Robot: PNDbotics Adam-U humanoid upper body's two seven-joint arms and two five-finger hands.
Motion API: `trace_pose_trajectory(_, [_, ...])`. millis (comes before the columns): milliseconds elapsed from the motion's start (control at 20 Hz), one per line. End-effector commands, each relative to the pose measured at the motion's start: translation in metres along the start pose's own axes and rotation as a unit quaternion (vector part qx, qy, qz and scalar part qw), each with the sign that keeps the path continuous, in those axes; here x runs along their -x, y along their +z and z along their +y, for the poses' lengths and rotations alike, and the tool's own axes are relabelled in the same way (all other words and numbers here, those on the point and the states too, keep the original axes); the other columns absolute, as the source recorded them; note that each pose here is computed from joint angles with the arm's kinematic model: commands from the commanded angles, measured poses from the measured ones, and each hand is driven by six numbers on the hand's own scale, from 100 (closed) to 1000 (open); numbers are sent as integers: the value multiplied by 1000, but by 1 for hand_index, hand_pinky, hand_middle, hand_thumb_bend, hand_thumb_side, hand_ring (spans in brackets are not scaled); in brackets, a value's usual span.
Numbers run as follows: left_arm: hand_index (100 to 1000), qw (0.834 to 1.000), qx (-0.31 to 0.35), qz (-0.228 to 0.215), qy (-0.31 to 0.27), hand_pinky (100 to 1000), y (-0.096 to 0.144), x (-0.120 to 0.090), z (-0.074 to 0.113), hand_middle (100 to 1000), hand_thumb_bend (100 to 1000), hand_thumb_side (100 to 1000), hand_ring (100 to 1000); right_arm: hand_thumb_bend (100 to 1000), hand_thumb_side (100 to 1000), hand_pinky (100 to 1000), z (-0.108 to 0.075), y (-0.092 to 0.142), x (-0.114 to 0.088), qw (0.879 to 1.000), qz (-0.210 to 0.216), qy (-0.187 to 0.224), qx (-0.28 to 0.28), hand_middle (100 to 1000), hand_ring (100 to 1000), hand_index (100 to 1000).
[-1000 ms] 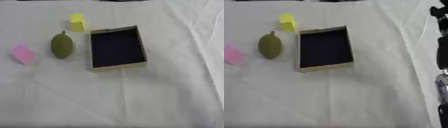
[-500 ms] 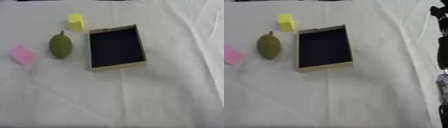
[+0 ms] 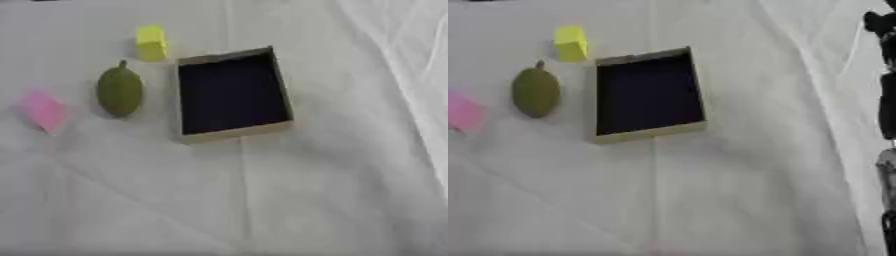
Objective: Pick up objects on the table and place them in the box.
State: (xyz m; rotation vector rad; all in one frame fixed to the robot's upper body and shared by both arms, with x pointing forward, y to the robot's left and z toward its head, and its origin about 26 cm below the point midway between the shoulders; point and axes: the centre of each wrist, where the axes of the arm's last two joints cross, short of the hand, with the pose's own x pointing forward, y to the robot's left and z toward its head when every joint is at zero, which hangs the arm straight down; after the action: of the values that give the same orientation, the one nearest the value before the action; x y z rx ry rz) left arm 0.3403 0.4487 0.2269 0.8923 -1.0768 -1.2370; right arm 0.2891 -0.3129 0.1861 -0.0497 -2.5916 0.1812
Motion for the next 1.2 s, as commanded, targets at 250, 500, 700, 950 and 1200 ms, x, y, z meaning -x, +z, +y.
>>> trace_pose_trajectory(250, [890,1000,12,5,-6,940,-8,-5,4,764,698,586,865,100,636,900,1,-10,-7,1000,-18,1,-10,565,976,831])
trace_pose_trajectory(500, [876,1000,12,14,-7,940,-16,-10,4,745,675,607,857,100,637,902,2,-12,-7,1000,-19,-1,-11,565,978,832])
trace_pose_trajectory(700, [841,999,1,33,-3,928,-22,-9,4,706,599,596,834,100,639,903,3,-13,-7,1000,-18,-1,-11,564,980,833])
trace_pose_trajectory(950, [835,999,-8,33,23,923,-30,-14,3,696,577,612,821,100,640,904,4,-15,-7,1000,-19,-4,-12,564,982,833])
trace_pose_trajectory(1200, [867,999,12,5,35,936,-36,-25,4,727,629,611,832,100,642,905,5,-16,-7,1000,-18,-6,-13,564,984,834])
